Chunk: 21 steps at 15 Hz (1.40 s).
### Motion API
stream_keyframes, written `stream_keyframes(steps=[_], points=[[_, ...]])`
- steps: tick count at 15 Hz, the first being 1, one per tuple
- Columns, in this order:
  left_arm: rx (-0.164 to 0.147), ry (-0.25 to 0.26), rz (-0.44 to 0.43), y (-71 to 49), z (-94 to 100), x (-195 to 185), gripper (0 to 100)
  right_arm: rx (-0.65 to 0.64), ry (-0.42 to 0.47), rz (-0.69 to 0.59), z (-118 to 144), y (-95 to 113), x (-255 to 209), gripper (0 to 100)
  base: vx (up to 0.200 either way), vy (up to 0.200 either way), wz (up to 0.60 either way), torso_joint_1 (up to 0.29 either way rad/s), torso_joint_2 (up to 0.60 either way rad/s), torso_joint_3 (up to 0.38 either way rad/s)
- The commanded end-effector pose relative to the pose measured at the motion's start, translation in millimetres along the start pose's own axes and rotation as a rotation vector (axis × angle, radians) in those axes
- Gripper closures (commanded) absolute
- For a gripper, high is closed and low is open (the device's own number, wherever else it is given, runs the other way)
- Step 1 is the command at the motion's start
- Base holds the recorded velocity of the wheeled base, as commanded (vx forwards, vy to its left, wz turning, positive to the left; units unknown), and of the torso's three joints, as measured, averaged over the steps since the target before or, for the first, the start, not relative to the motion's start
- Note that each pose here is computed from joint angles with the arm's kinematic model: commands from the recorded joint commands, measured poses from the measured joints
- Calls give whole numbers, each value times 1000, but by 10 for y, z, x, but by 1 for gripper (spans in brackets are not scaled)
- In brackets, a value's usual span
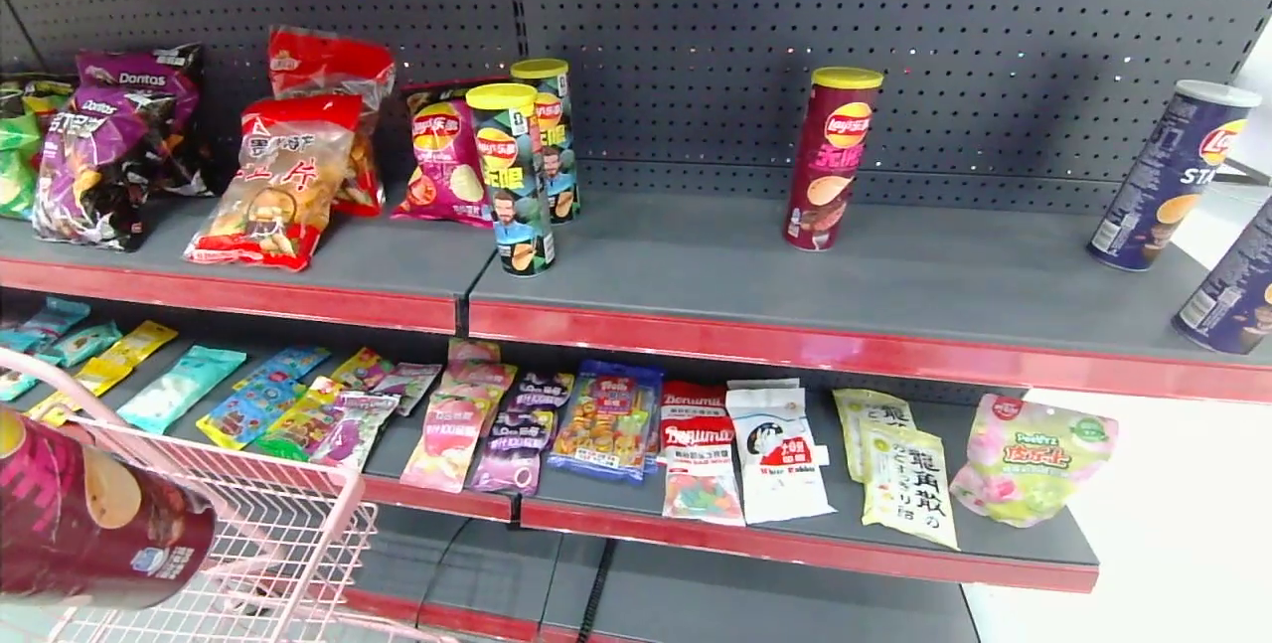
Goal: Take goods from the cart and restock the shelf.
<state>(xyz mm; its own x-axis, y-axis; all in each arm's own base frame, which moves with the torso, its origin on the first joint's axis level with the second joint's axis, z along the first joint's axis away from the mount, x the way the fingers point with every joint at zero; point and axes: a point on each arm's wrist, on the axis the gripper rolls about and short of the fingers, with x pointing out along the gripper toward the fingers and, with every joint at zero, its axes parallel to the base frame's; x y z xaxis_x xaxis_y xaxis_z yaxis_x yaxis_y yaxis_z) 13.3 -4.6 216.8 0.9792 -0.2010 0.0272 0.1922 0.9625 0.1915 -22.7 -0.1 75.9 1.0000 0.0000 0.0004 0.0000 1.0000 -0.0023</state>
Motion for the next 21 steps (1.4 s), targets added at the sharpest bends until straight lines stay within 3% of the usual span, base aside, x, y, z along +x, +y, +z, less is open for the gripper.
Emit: stream_keyframes(steps=[1, 8, 12, 19, 20, 21], points=[[15, 11, -2, -1, -7, 3, 100, -1, -1, 2, 2, 0, -1, 0, 200, 0, 0, 2, 2, -2], [34, 15, -5, -6, -16, -10, 100, -1, -1, 3, 2, 0, -1, 0, 200, 0, 0, 0, 3, 2], [34, 20, -6, -35, -64, -104, 100, -7, -1, 8, 2, 1, -1, 0, 0, 0, 0, 0, 0, 0], [17, 45, -19, -134, -317, -339, 100, -10, -1, 11, 7, 1, -1, 0, 0, 0, 0, 0, 0, 0], [1, 47, -25, -126, -289, -322, 100, -3, -40, 60, 258, 8, -22, 0, 0, 0, 0, 0, 0, 0], [-29, 53, -22, -114, -251, -299, 100, 27, -12, 92, 808, 13, 90, 0, 0, 0, 0, 0, 0, 0]])
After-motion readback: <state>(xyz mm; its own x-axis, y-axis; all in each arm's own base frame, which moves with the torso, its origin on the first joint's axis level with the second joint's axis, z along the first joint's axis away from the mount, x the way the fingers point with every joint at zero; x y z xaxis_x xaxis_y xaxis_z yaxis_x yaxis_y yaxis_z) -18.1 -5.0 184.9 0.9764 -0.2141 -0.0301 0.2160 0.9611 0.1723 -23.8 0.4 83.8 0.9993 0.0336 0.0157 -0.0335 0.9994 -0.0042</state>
